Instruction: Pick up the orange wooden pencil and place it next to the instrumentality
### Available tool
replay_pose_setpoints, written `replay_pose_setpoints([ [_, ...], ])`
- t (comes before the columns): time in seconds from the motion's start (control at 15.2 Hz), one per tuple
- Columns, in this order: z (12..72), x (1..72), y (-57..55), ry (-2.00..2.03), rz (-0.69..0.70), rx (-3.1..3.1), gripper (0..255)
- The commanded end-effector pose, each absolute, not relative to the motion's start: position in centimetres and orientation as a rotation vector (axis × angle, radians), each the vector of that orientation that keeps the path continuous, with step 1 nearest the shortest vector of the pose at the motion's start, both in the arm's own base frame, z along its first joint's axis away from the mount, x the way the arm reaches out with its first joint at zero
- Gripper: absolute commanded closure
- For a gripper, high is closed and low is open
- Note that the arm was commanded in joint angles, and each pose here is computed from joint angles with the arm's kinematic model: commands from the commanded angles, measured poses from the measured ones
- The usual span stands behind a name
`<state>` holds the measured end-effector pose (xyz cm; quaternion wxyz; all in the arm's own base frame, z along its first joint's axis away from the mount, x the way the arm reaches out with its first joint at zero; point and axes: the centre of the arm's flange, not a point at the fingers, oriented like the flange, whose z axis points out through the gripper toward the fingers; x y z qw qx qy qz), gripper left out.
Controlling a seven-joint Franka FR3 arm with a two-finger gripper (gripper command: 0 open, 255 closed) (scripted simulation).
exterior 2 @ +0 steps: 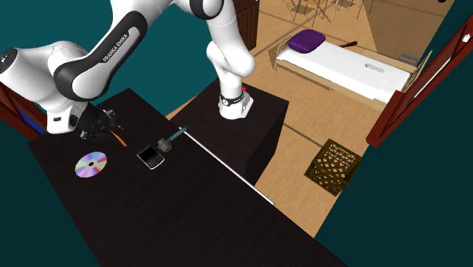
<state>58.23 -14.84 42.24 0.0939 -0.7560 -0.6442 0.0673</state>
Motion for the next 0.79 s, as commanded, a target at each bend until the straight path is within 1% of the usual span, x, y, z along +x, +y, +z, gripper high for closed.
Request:
replay_pose_setpoints([
  [0.0,42.0,58.1,-17.9,-1.912,0.200,-2.242,255],
  [0.59,42.1,59.4,-29.7,-1.912,0.200,-2.242,255],
  [0.73,41.6,59.4,-30.0,-1.912,0.200,-2.242,255],
])
